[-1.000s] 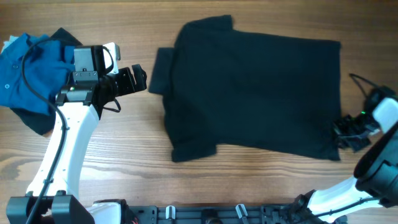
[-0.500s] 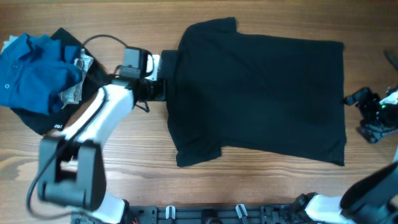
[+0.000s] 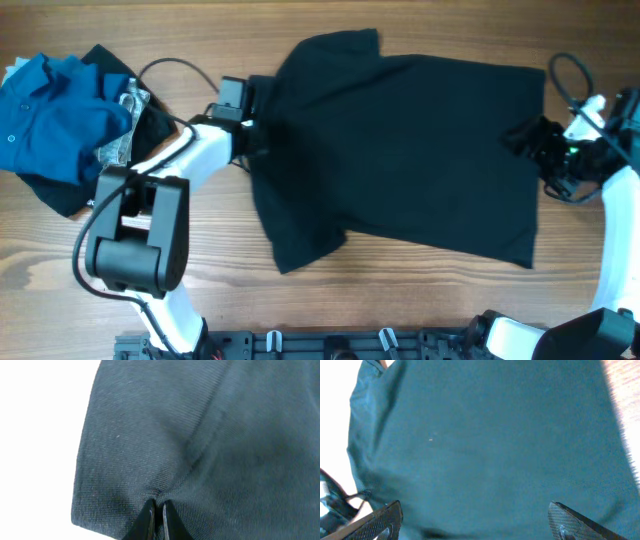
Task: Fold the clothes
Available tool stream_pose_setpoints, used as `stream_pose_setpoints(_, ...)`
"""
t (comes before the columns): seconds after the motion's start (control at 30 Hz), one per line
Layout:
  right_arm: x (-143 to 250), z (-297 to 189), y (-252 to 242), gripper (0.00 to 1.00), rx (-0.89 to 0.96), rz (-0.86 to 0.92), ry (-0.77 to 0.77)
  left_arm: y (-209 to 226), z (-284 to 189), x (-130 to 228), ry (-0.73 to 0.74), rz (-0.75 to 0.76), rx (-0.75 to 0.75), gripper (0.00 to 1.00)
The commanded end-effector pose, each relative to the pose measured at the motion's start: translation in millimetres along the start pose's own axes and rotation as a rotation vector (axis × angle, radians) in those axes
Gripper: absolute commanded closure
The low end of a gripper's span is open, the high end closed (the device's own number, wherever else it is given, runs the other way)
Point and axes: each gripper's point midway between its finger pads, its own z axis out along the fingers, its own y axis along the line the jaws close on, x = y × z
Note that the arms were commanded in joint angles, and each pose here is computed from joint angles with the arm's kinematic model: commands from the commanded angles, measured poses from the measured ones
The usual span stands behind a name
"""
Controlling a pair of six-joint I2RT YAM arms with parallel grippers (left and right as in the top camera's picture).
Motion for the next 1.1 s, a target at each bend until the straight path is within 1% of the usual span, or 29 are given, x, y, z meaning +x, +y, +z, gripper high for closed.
stream_pose_setpoints(0.0,2.4,5.2,5.5,0.07,0.053,-0.066,0.002,89.8,22.1,38.5,0.113,-0.239,-0.266,0.91)
stream_pose_setpoints(0.03,4.8,7.5,7.3,0.07,0.053,-0.074,0.010,97.6,20.5,37.1,0.110,-0.288,-0.269,0.89)
stream_pose_setpoints(0.07,7.8,10.7,6.9,0.07,0.057,-0.079,0.018,101.6,19.1,34.3,0.110,-0.327,-0.243,0.88)
stream_pose_setpoints(0.13,16.8,18.1,2.1,0.07,0.069,-0.074,0.044,102.6,13.2,24.3,0.099,-0.371,-0.174,0.77)
stream_pose_setpoints(0.17,20.6,21.6,-0.5,0.06,0.072,-0.071,0.054,101.5,9.7,20.1,0.090,-0.359,-0.156,0.69)
stream_pose_setpoints(0.2,23.8,25.7,-4.0,0.06,0.077,-0.068,0.061,100.5,2.1,11.5,0.062,-0.329,-0.142,0.59)
stream_pose_setpoints(0.23,26.7,30.0,-6.8,0.06,0.079,-0.066,0.067,98.8,-6.8,3.6,0.034,-0.295,-0.132,0.53)
stream_pose_setpoints(0.3,31.6,36.9,-11.3,0.06,0.081,-0.063,0.075,96.5,-27.2,-11.7,-0.026,-0.264,-0.116,0.45)
stream_pose_setpoints(0.37,34.8,42.6,-14.7,0.05,0.081,-0.061,0.078,94.3,-49.6,-25.1,-0.086,-0.265,-0.100,0.37)
stream_pose_setpoints(0.4,35.5,45.1,-15.9,0.02,0.081,-0.062,0.076,93.2,-61.4,-31.2,-0.117,-0.266,-0.091,0.33)
stream_pose_setpoints(0.5,35.0,48.9,-14.6,0.00,0.063,-0.057,0.068,89.8,-110.6,-49.3,-0.230,-0.269,-0.062,0.23)
stream_pose_setpoints(0.57,33.4,49.0,-13.4,0.00,0.059,-0.016,0.060,88.8,-138.7,-50.6,-0.272,-0.274,-0.049,0.20)
stream_pose_setpoints(0.6,33.0,49.1,-13.3,0.00,0.058,-0.018,0.059,87.8,-150.7,-46.4,-0.274,-0.273,-0.041,0.17)
stream_pose_setpoints(0.67,33.1,49.1,-13.4,0.00,0.058,-0.017,0.059,85.5,-164.4,-35.2,-0.254,-0.271,-0.026,0.17)
stream_pose_setpoints(0.83,34.5,49.9,-14.2,0.00,0.060,-0.015,0.063,88.3,-170.5,-3.4,-0.148,-0.269,-0.048,0.14)
stream_pose_setpoints(0.93,34.8,50.0,-14.3,0.00,0.060,-0.014,0.064,85.8,-168.6,9.9,-0.090,-0.267,-0.039,0.17)
stream_pose_setpoints(1.0,36.0,50.7,-15.1,0.01,0.061,-0.007,0.067,84.7,-168.1,15.2,-0.067,-0.266,-0.034,0.17)
stream_pose_setpoints(1.03,37.3,51.4,-15.6,0.00,0.062,-0.004,0.070,84.1,-167.8,16.6,-0.060,-0.267,-0.031,0.12)
stream_pose_setpoints(1.07,38.5,52.3,-16.5,0.00,0.064,0.008,0.073,81.1,-167.5,17.6,-0.053,-0.266,-0.015,0.02)
